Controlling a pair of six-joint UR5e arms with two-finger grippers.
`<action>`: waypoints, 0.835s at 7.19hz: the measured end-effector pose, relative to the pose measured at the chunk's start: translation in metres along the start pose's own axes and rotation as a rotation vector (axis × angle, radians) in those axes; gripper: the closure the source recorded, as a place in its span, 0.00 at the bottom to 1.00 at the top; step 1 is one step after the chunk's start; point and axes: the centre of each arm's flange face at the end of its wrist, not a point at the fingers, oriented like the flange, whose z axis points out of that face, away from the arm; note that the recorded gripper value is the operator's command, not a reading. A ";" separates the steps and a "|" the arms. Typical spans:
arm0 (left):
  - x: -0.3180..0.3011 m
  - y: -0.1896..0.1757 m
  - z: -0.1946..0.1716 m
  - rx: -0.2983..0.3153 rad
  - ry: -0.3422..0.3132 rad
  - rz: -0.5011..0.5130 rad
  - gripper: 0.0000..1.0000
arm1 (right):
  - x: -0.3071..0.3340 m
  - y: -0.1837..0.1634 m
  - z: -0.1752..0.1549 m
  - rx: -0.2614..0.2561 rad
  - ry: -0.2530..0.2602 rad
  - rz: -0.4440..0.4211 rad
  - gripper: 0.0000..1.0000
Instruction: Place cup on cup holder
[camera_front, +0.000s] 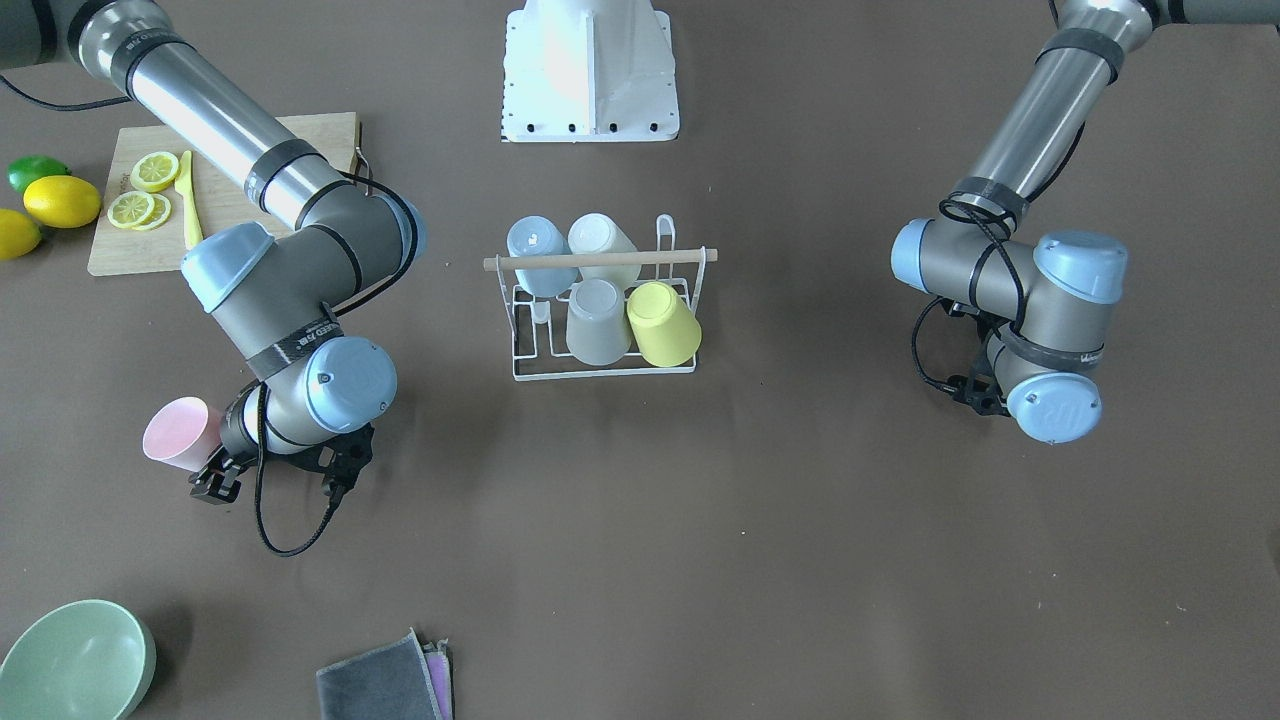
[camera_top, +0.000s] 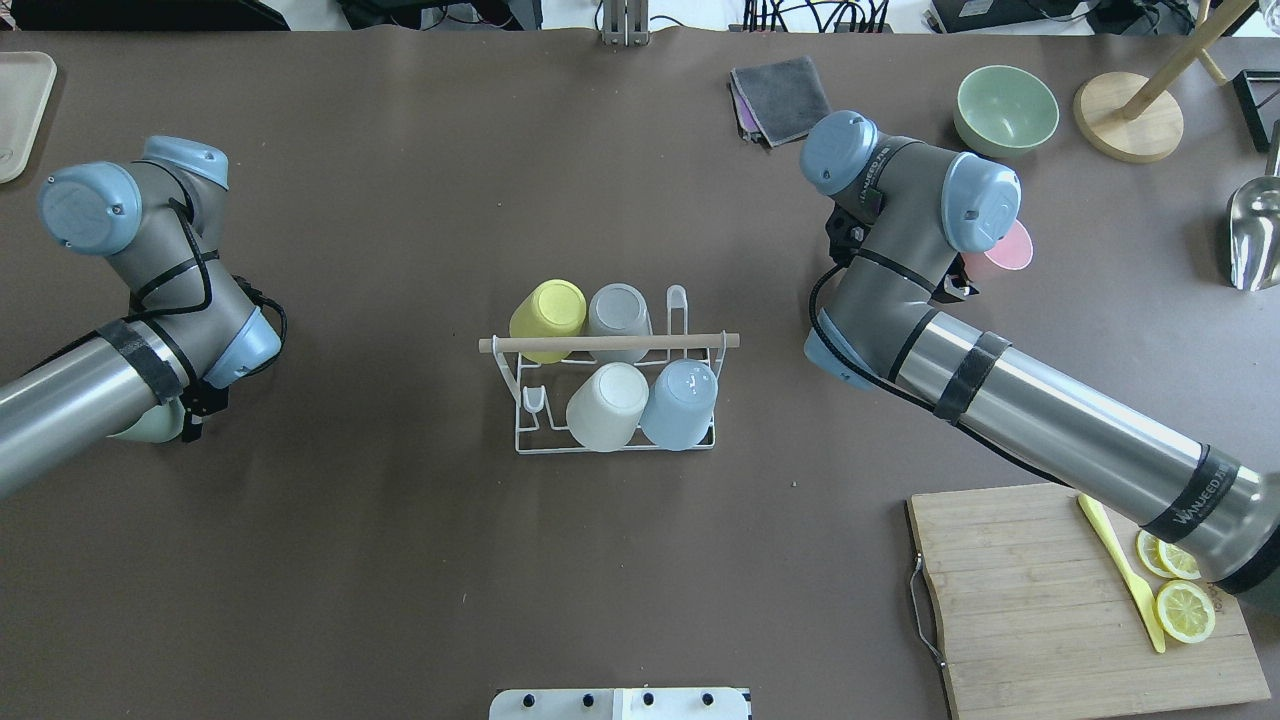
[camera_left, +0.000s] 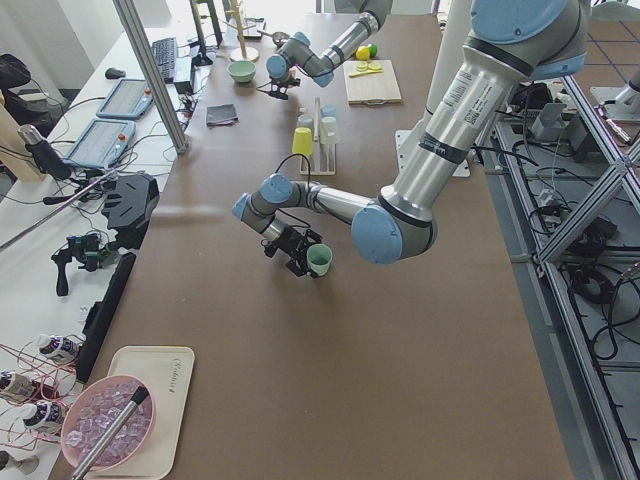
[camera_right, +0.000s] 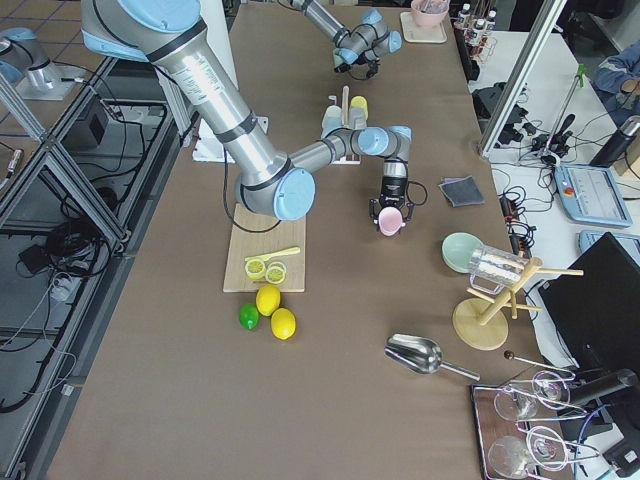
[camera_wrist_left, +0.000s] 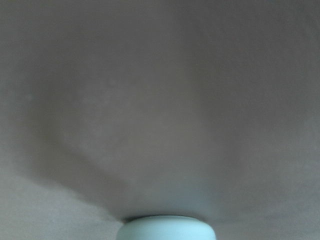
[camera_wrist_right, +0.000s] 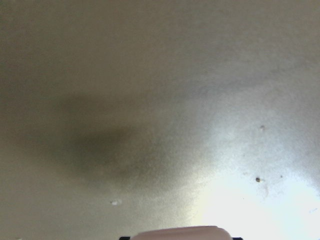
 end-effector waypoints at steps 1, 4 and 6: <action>0.000 0.000 0.000 -0.002 -0.007 0.001 0.02 | 0.003 0.003 -0.003 -0.008 -0.001 0.010 1.00; -0.002 0.001 0.001 -0.008 -0.026 0.002 0.02 | 0.023 0.033 -0.032 0.012 -0.044 0.091 1.00; -0.003 0.001 0.001 -0.009 -0.030 0.002 0.02 | 0.040 0.078 -0.044 0.131 -0.152 0.164 1.00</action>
